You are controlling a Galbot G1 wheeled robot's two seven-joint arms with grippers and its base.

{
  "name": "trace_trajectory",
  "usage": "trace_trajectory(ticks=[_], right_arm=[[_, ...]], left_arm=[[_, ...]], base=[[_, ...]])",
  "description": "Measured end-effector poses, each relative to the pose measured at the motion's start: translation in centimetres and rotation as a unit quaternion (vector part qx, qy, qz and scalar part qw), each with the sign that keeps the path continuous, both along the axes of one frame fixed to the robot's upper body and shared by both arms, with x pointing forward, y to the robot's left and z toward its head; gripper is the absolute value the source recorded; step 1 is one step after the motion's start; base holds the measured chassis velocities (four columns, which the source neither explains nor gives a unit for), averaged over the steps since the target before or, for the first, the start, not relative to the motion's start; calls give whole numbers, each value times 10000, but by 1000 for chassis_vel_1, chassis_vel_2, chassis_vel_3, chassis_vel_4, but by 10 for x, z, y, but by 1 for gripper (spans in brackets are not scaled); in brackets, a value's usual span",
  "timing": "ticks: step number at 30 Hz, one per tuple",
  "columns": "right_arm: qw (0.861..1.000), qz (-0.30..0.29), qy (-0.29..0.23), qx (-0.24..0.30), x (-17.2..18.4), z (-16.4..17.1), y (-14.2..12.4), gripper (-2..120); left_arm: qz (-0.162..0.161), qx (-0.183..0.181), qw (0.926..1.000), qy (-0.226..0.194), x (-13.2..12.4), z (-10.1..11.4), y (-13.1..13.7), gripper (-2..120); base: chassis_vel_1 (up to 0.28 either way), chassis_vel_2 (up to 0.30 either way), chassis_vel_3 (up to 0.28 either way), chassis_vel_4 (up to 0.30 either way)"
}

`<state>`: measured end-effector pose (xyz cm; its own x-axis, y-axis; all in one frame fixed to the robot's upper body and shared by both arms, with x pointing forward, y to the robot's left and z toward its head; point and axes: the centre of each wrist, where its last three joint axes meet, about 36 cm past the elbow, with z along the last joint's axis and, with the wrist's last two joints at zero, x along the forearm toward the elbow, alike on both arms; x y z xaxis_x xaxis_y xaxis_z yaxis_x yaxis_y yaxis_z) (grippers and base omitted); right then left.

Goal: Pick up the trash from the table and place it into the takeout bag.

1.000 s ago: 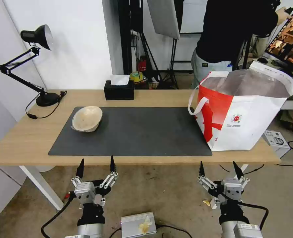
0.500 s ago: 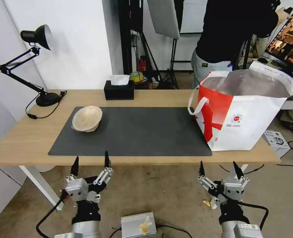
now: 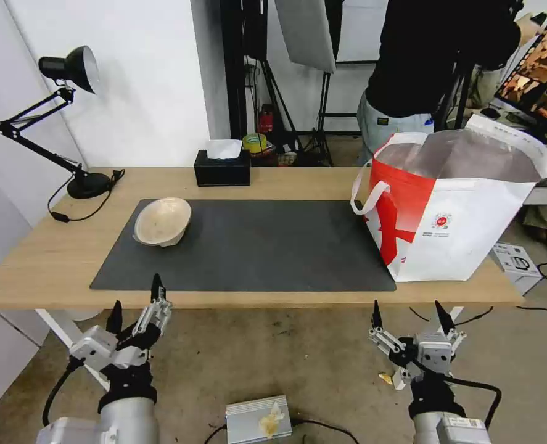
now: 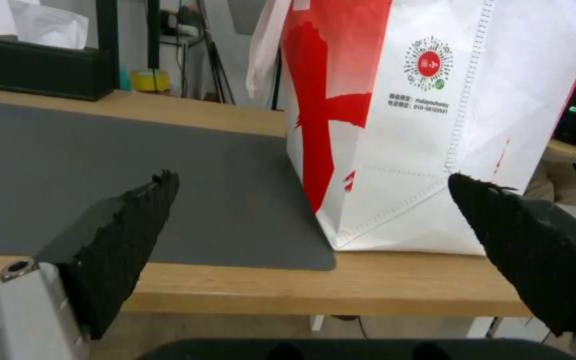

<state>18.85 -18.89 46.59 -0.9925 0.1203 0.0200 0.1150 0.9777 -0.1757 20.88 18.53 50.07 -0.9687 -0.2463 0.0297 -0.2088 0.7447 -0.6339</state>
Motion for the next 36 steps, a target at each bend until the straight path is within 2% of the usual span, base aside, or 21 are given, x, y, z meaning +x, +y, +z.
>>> trace_trajectory(ticks=[1,3,5,6,9,13,17,22,36], right_arm=[[10000,0,0,0,0,0,0,100],[10000,0,-1,1,0,0,0,100],[10000,0,0,1,0,0,0,100],[10000,0,0,1,0,0,0,100],[10000,0,-1,1,0,0,0,100],[10000,0,-1,1,0,0,0,100],[10000,0,-2,1,0,0,0,100],[10000,0,-1,1,0,0,0,100],[10000,0,-1,1,0,0,0,100]], left_arm=[[0,0,10000,0,0,0,0,100],[-42,-439,9990,67,8,4,5,100],[-89,-708,9974,71,14,7,9,100],[-89,-708,9974,71,14,7,9,100],[-168,-1086,9939,58,23,12,17,100],[-190,-1307,9912,57,30,16,26,100],[-125,-1389,9902,48,36,21,36,100],[-242,-1447,9892,-2,47,30,43,100],[-193,-1400,9896,254,86,22,56,100]], base=[[0,0,0,0],[0,0,0,0],[0,0,0,0],[0,0,0,0],[0,0,0,0],[0,0,0,0],[0,0,0,0],[0,0,0,0],[0,0,0,0]])
